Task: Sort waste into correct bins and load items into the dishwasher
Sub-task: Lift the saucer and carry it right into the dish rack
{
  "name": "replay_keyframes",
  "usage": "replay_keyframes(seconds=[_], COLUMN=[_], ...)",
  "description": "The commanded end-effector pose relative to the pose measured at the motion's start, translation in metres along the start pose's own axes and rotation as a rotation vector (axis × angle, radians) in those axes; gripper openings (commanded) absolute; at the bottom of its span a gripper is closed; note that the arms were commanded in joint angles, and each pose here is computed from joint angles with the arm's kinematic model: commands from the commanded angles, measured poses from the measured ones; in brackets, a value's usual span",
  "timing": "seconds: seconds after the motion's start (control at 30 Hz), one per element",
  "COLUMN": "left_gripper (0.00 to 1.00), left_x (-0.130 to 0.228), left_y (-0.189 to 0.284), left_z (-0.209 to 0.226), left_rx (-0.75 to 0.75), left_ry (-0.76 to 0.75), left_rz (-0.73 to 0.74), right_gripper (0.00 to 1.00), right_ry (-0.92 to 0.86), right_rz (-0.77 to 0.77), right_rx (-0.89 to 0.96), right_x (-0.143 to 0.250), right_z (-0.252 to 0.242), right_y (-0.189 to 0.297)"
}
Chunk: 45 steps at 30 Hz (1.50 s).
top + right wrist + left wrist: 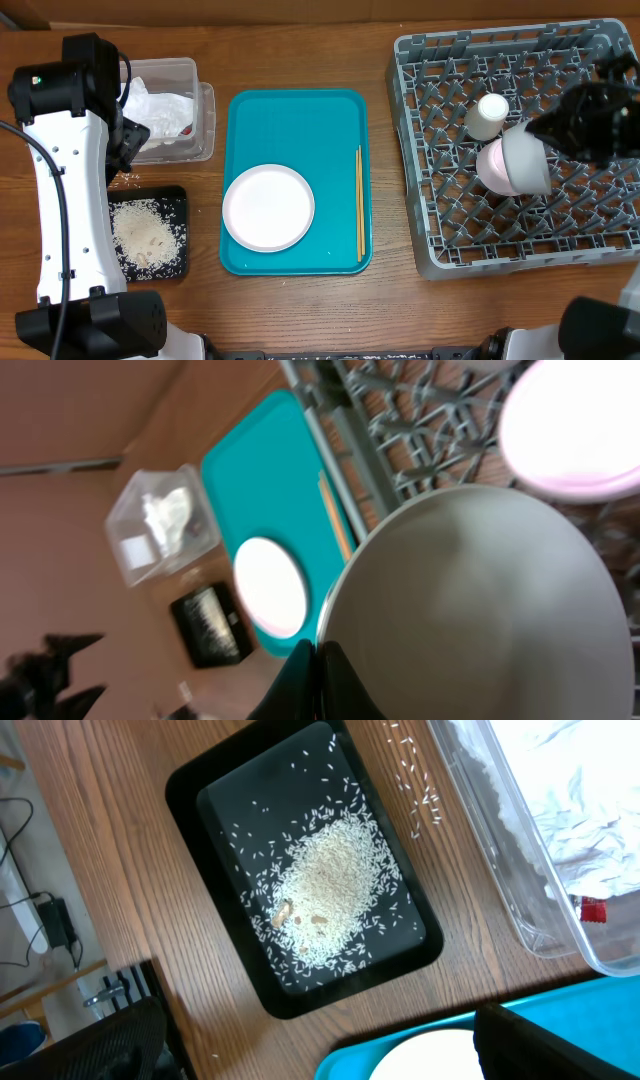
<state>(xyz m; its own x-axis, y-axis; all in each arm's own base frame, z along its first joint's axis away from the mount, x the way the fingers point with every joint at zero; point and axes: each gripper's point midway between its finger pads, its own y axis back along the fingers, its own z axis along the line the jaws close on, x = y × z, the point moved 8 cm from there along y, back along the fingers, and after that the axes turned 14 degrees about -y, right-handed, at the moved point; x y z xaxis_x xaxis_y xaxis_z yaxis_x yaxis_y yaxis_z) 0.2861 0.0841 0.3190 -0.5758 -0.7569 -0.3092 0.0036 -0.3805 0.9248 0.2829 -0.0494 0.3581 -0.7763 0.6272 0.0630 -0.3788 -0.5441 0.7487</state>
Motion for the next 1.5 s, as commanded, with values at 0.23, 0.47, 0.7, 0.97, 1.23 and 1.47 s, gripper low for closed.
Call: replay_keyframes(seconds=[0.23, 0.47, 0.7, 0.97, 1.23, 1.47], left_gripper=[1.0, 0.99, 1.0, 1.0, 0.99, 1.0], left_x=[0.002, 0.002, 0.002, 0.002, 0.002, 0.002], left_y=[0.01, 0.01, 0.01, 0.01, 0.01, 0.01], left_z=[0.002, 0.002, 0.002, 0.002, 0.002, 0.002], left_rx=[0.02, 0.02, 0.02, 0.02, 0.02, 0.02], left_ry=[0.02, 0.02, 0.02, 0.02, 0.02, 0.02], left_rz=[-0.027, -0.027, -0.027, -0.027, -0.027, -0.027], right_gripper=[0.04, 0.04, 0.04, 0.04, 0.04, 0.04], right_ry=[-0.013, -0.166, -0.21, -0.23, -0.226, -0.294], right_rz=[0.155, 0.165, 0.186, 0.23, 0.203, 0.228], right_rx=[-0.255, -0.295, -0.331, -0.44, -0.373, -0.372], right_x=[-0.005, -0.013, -0.008, 0.001, -0.006, -0.011], right_z=[-0.057, -0.11, -0.119, -0.109, -0.115, -0.12], right_y=[-0.038, -0.065, -0.071, -0.065, -0.069, -0.075])
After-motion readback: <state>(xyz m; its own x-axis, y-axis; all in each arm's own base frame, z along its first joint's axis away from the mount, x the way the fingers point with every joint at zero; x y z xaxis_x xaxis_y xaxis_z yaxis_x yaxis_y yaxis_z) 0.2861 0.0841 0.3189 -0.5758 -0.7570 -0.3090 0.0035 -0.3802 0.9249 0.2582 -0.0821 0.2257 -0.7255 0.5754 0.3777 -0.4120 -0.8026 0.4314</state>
